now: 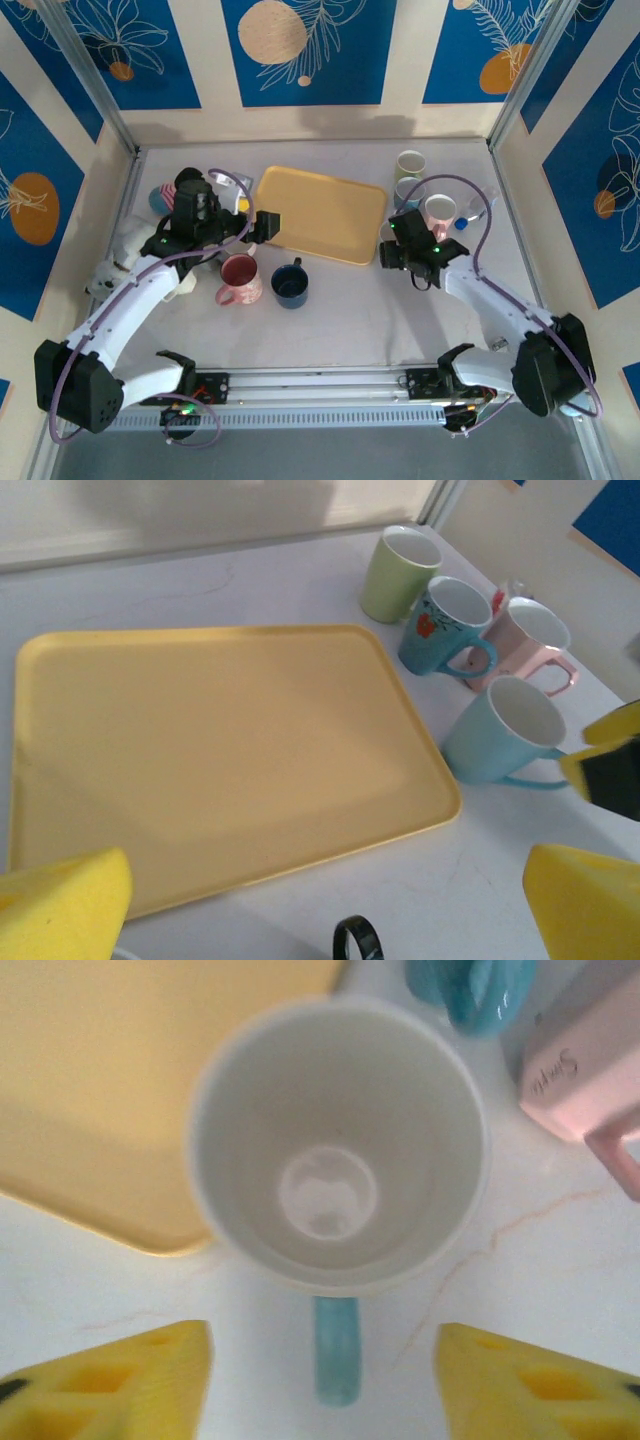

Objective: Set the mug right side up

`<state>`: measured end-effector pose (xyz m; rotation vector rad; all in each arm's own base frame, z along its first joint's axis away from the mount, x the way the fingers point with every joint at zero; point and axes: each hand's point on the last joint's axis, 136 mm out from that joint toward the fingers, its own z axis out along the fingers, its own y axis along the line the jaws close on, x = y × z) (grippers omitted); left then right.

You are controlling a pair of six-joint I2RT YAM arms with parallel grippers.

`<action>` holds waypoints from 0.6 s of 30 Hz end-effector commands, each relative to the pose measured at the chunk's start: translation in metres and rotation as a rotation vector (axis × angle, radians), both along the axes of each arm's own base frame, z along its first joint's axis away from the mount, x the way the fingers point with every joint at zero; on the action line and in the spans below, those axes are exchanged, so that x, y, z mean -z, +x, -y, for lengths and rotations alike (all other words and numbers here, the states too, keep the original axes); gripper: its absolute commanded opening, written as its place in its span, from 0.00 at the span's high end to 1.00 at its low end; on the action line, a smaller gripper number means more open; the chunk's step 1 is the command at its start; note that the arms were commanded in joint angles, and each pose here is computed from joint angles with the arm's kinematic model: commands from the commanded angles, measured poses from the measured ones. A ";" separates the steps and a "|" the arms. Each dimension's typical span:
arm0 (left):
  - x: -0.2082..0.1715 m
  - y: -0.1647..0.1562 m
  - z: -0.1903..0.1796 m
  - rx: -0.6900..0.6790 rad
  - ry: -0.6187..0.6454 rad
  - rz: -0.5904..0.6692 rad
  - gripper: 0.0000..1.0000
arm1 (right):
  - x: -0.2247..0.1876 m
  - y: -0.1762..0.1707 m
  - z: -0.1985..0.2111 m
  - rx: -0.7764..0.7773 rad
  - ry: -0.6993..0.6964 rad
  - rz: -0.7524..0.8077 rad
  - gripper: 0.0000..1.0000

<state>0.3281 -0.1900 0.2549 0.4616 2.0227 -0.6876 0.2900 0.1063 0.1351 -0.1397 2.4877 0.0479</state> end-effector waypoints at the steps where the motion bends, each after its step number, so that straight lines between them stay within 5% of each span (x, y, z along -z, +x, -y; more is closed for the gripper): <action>1: -0.005 0.008 -0.012 -0.077 0.001 0.056 0.00 | -0.057 0.005 -0.026 -0.143 0.140 0.102 0.22; 5: -0.004 0.016 -0.022 -0.128 0.062 0.108 0.00 | -0.094 0.017 -0.032 -0.182 0.242 0.154 0.01; 10: -0.002 0.029 -0.035 -0.186 0.138 0.177 0.00 | -0.123 0.054 -0.013 -0.160 0.362 0.232 0.01; 18: 0.009 0.062 -0.052 -0.261 0.226 0.253 0.00 | -0.106 0.123 0.087 0.019 0.498 0.323 0.00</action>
